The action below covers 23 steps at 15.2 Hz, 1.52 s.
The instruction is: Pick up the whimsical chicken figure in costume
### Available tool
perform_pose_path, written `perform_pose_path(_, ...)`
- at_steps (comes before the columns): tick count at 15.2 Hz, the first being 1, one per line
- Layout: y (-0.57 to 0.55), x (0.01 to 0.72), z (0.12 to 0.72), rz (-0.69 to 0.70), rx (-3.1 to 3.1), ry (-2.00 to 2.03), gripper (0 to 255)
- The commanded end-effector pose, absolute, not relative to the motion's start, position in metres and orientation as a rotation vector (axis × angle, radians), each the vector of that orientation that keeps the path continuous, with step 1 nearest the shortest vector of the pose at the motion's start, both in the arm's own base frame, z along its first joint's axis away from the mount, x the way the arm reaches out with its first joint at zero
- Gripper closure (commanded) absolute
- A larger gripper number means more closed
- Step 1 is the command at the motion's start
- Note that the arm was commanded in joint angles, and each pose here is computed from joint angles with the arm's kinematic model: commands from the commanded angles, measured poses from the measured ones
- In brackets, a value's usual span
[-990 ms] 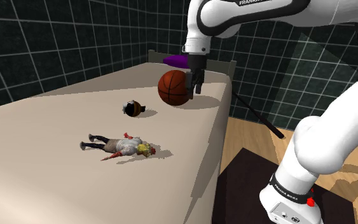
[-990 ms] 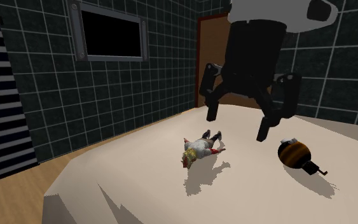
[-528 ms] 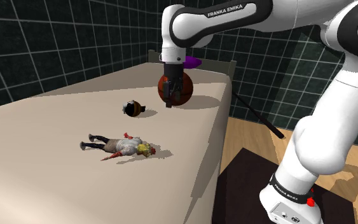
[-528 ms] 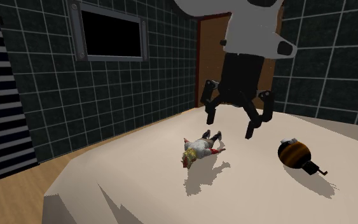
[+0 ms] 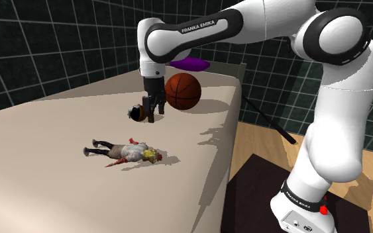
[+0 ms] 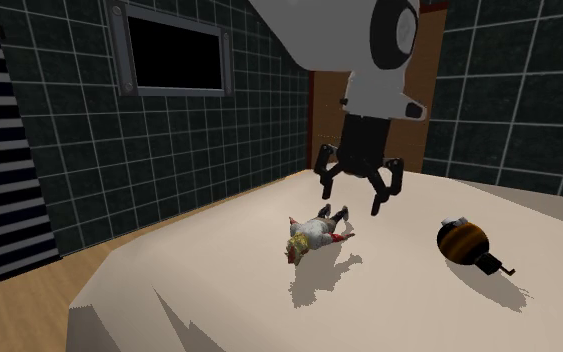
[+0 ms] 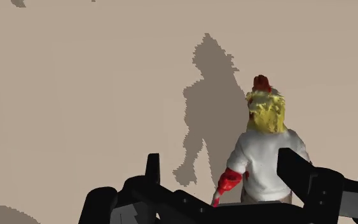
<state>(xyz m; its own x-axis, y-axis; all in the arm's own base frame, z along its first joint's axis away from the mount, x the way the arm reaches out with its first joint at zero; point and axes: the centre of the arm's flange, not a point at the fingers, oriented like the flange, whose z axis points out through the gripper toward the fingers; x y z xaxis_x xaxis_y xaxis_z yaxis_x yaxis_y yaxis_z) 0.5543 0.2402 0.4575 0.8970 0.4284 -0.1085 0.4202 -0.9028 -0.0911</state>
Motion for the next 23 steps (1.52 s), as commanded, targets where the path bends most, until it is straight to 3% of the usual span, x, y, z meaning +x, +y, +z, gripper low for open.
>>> perform_pose_path(1, 0.264, 0.567, 0.447, 0.2, -2.988, -0.706, 0)
perform_pose_path(14, 0.408, 0.642, 0.376, 0.242, -2.933, -0.931, 0)
perform_pose_path(23, 0.409, 0.643, 0.335, 0.243, -2.932, -0.933, 0)
